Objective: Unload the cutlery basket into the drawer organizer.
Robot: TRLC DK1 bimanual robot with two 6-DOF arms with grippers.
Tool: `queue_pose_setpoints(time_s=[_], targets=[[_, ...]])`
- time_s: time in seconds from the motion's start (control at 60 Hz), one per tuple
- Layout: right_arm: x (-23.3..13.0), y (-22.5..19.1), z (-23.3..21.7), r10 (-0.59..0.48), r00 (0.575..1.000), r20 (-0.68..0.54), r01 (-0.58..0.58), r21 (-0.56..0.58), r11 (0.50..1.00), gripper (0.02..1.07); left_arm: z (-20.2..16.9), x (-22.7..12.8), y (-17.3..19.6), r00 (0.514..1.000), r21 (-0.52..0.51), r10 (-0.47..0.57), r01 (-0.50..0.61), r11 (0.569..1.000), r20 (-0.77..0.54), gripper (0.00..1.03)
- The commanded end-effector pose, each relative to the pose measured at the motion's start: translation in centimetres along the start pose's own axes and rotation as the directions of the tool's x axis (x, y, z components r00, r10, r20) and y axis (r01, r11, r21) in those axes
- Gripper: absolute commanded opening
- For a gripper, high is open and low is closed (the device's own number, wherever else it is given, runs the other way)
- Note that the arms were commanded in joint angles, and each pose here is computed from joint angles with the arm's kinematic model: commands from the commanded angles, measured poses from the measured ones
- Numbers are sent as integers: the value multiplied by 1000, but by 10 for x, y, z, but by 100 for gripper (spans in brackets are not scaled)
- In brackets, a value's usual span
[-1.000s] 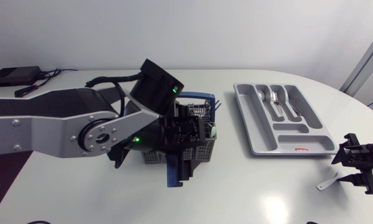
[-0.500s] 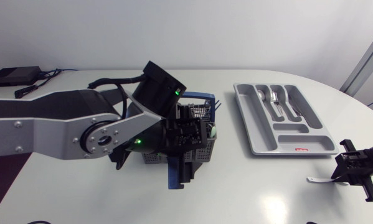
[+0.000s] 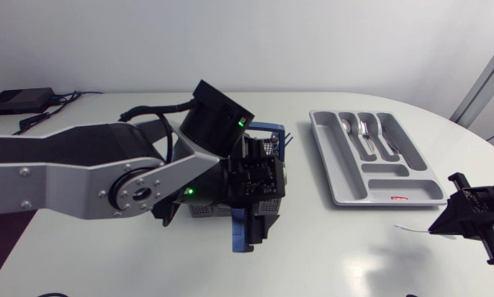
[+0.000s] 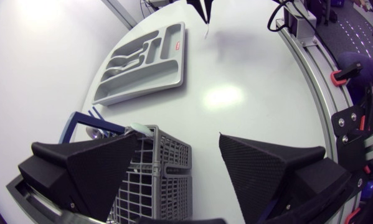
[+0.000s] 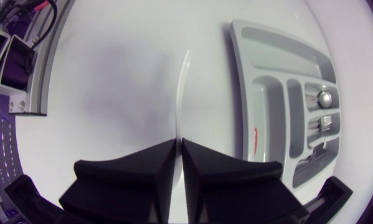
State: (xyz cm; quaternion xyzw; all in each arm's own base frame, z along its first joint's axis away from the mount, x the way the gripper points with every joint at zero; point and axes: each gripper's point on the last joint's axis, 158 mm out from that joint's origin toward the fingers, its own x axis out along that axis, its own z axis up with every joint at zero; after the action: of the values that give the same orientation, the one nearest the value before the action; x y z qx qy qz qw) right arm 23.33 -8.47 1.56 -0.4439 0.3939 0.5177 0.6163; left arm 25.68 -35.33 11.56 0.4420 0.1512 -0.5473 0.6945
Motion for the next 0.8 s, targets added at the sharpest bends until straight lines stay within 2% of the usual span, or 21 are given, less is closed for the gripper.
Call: queue_pose_setpoints(time_s=[0.0,0.367,0.583,0.783], targets=[[-7,-6,21,-5,999,32,6,-34,999,15,15,8,-4,999,39,-23,22,999,31,98],[-13,-24,99,-21,990,136,33,-88,996,15,72,37,-14,982,115,-124,108,987,140,98],[-16,-35,141,-39,977,208,60,-97,993,15,86,58,-15,978,112,-153,137,984,141,96],[-18,-39,167,-45,970,237,73,-110,991,15,81,65,-9,973,81,-176,165,983,150,78]])
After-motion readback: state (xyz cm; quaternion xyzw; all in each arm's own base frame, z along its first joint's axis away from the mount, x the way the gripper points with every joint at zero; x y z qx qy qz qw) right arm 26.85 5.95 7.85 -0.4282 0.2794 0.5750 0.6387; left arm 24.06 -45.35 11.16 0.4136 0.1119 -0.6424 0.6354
